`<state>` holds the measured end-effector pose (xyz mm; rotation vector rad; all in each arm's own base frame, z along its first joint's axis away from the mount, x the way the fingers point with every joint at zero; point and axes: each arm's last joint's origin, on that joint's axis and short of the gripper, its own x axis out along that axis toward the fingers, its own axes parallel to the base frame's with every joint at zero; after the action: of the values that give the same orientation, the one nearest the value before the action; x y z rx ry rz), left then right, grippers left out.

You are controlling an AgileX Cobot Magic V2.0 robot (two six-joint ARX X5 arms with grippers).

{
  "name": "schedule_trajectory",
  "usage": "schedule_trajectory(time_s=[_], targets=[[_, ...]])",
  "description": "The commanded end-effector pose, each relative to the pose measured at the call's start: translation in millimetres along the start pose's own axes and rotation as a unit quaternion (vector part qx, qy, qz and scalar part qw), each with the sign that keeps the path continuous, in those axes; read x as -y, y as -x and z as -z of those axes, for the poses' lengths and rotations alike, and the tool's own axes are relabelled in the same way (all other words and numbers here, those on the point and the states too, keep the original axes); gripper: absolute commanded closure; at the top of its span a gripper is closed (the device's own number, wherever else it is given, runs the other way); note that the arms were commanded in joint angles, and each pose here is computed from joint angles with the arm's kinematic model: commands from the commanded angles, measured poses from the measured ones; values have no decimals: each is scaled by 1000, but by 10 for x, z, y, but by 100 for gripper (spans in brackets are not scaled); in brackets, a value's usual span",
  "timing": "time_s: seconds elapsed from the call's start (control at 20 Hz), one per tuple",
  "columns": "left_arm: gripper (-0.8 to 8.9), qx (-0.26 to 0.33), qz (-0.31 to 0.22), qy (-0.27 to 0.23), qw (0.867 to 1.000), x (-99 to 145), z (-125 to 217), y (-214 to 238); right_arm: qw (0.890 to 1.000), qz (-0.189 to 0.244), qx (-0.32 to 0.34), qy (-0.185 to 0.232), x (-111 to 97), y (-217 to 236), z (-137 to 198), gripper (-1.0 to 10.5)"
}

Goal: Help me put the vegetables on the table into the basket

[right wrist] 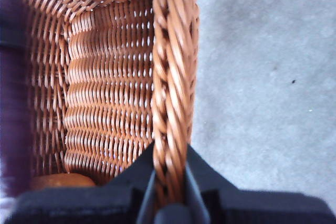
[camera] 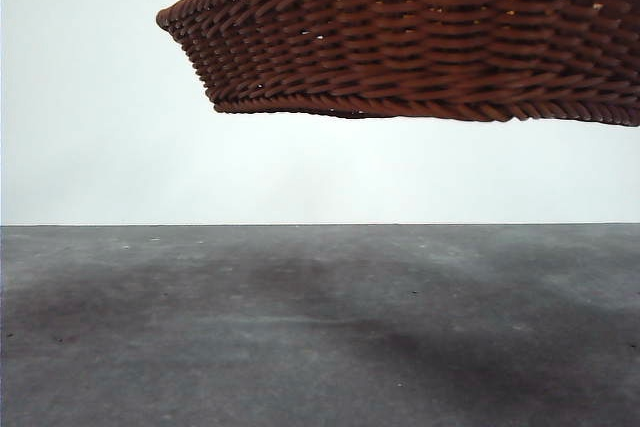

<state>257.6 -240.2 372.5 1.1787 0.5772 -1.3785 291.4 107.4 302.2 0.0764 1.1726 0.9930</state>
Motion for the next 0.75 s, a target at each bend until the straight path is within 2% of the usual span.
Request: schedule_trajectory(time_s=[0.05,0.3,0.35,0.45,0.5,0.65,0.75], targets=[[820,-9,26,-5,1000,-31,-10,-208,1000,-7,7,7,-2,-4,-19,959],[813,-17,48,14,999,-131,9,-542,1000,-4,20,18,6,-5,-50,959],[759,-12,38,23,999,-151,-2,-545,1000,-4,21,19,10,-8,-54,959],[464,-9,31,44,998,-174,11,-541,999,-5,24,22,10,-8,-61,959],[436,-9,27,55,998,-182,12,-541,999,-5,24,22,10,-8,-61,958],[436,-15,29,71,997,-140,16,-452,999,-4,25,22,16,-5,-64,959],[436,-4,8,74,997,-98,-2,-252,999,-3,27,23,18,-4,-68,959]])
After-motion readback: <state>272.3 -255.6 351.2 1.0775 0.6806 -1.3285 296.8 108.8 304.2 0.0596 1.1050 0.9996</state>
